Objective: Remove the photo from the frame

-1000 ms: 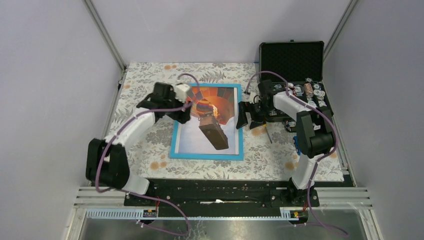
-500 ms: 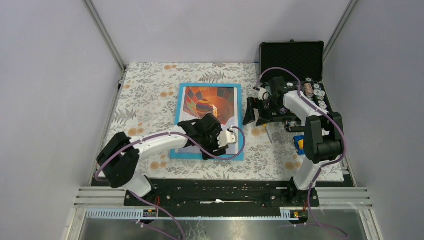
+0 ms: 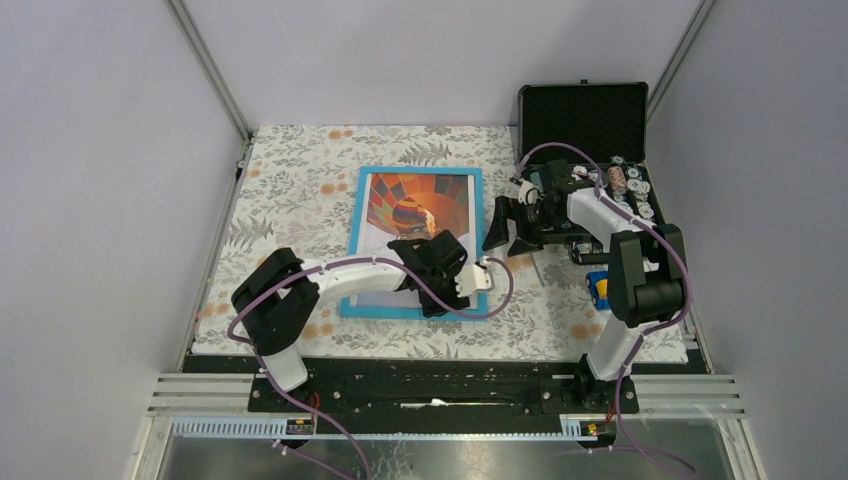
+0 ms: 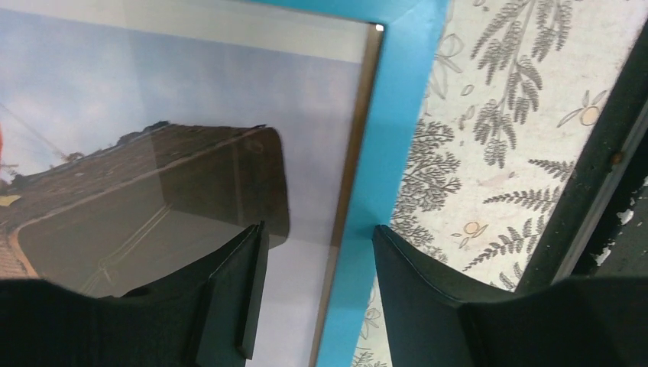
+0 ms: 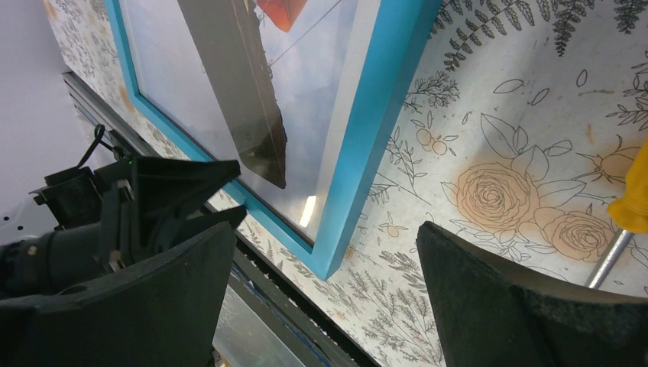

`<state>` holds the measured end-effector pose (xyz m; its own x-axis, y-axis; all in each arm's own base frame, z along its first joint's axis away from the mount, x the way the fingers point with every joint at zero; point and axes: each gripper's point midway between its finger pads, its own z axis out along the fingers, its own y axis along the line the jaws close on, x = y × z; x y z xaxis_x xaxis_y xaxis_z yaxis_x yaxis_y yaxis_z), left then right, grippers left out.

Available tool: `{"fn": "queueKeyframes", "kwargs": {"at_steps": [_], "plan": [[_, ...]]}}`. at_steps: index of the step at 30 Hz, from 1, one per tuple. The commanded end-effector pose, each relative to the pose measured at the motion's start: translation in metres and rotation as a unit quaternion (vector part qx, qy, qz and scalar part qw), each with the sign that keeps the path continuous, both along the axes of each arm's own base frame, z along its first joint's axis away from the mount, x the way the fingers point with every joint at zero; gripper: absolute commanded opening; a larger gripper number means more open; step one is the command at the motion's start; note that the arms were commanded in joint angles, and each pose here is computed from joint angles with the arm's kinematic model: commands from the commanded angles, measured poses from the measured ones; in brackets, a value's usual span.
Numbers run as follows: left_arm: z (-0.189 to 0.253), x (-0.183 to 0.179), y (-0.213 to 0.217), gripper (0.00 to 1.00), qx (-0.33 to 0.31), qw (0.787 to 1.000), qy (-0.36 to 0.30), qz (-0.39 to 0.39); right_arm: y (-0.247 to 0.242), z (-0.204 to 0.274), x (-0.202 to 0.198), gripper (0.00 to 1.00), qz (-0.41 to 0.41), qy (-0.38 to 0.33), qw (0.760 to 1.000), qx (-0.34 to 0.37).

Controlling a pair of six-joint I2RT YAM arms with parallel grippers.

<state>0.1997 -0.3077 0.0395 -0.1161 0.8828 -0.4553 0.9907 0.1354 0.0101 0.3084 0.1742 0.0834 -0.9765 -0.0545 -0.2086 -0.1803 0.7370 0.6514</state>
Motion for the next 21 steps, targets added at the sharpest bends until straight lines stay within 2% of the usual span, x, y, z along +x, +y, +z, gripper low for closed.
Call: {"fn": "queueKeyframes", "kwargs": {"at_steps": [1, 6, 11, 14, 16, 19, 21], "plan": [[-0.004, -0.019, -0.003, 0.58, 0.011, 1.0, -0.012, -0.023, 0.004, 0.006, 0.005, 0.96, -0.01, -0.006, 1.0, 0.019], [-0.021, -0.033, 0.001, 0.58, 0.039, 0.999, 0.001, -0.013, 0.003, 0.002, 0.0, 0.96, -0.011, -0.002, 1.0, 0.019], [-0.024, -0.023, -0.002, 0.46, 0.05, 0.998, -0.009, 0.022, 0.003, -0.002, -0.006, 0.96, -0.01, 0.003, 1.0, 0.022], [-0.02, -0.017, -0.006, 0.34, 0.052, 0.998, -0.019, 0.031, 0.004, -0.004, -0.009, 0.96, -0.008, 0.011, 1.0, 0.027], [-0.012, -0.015, -0.01, 0.18, 0.045, 0.998, -0.02, 0.033, 0.006, -0.003, -0.012, 0.96, -0.006, 0.017, 0.999, 0.036], [0.008, -0.018, -0.017, 0.0, 0.018, 0.999, -0.013, 0.032, 0.01, 0.001, -0.016, 0.96, -0.002, 0.027, 0.998, 0.053], [0.026, -0.018, -0.022, 0.0, -0.004, 0.999, -0.014, 0.033, 0.013, 0.005, -0.02, 0.97, 0.001, 0.039, 0.997, 0.068]]}}
